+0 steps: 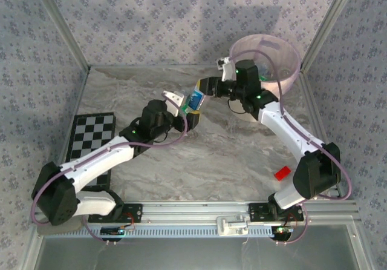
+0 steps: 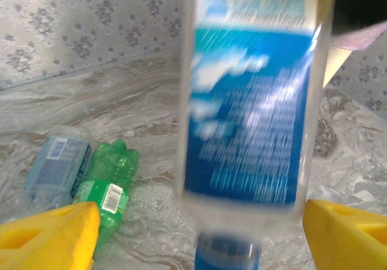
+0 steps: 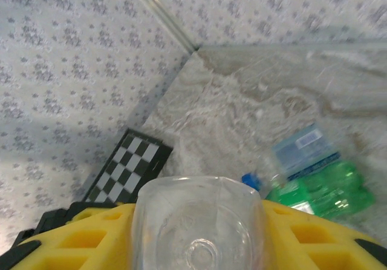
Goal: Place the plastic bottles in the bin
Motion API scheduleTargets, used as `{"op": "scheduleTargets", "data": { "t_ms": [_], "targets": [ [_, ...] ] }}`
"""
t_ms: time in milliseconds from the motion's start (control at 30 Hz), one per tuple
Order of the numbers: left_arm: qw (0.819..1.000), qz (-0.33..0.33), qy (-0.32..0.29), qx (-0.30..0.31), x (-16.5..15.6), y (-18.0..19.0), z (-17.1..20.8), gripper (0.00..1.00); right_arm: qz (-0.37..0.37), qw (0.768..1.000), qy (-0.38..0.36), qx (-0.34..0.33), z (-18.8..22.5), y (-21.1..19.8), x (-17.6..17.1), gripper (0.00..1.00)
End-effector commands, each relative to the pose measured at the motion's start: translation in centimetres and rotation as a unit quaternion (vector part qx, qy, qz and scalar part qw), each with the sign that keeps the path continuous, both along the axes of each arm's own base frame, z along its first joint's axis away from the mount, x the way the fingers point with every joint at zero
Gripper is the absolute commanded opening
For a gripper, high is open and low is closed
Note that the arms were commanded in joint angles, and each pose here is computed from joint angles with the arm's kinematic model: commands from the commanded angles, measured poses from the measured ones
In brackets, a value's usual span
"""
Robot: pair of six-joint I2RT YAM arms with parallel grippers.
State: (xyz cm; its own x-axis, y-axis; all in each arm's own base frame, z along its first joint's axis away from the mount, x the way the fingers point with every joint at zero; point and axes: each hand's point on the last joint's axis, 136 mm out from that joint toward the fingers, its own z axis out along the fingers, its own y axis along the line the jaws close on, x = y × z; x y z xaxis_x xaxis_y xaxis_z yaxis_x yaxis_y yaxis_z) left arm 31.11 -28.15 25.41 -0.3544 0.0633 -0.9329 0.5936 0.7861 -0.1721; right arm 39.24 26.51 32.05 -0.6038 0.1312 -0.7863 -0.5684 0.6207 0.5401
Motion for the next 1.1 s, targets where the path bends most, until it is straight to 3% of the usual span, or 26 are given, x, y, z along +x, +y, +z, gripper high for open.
{"op": "scheduleTargets", "data": {
  "t_ms": [0, 67, 300, 500, 733, 1067],
  "targets": [
    [0.998, 0.054, -0.008, -0.026, 0.5, 2.4, 0.9, 0.90, -0.035, 0.995, -0.091, -0.020, 6.4, -3.5, -0.2, 0.49],
    [0.996, 0.081, 0.014, -0.036, 0.8, 3.8, -0.3, 1.00, -0.060, 0.991, -0.119, -0.033, 8.7, -5.6, 0.1, 0.49],
    [0.981, 0.154, 0.079, -0.088, 1.6, 7.9, -3.9, 1.00, -0.169, 0.962, -0.209, -0.037, 16.7, -13.4, 1.0, 0.48],
    [0.966, 0.218, 0.111, -0.089, 2.0, 11.1, -6.1, 1.00, -0.285, 0.925, -0.245, -0.060, 19.5, -20.1, 2.4, 0.49],
    [0.961, 0.231, 0.117, -0.094, 1.6, 12.2, -6.9, 1.00, -0.358, 0.905, -0.214, -0.084, 16.8, -25.0, 3.9, 0.49],
    [0.960, 0.228, 0.131, -0.097, 1.6, 11.9, -7.6, 1.00, -0.339, 0.932, -0.108, -0.065, 9.2, -25.7, 6.4, 0.49]
  ]
}}
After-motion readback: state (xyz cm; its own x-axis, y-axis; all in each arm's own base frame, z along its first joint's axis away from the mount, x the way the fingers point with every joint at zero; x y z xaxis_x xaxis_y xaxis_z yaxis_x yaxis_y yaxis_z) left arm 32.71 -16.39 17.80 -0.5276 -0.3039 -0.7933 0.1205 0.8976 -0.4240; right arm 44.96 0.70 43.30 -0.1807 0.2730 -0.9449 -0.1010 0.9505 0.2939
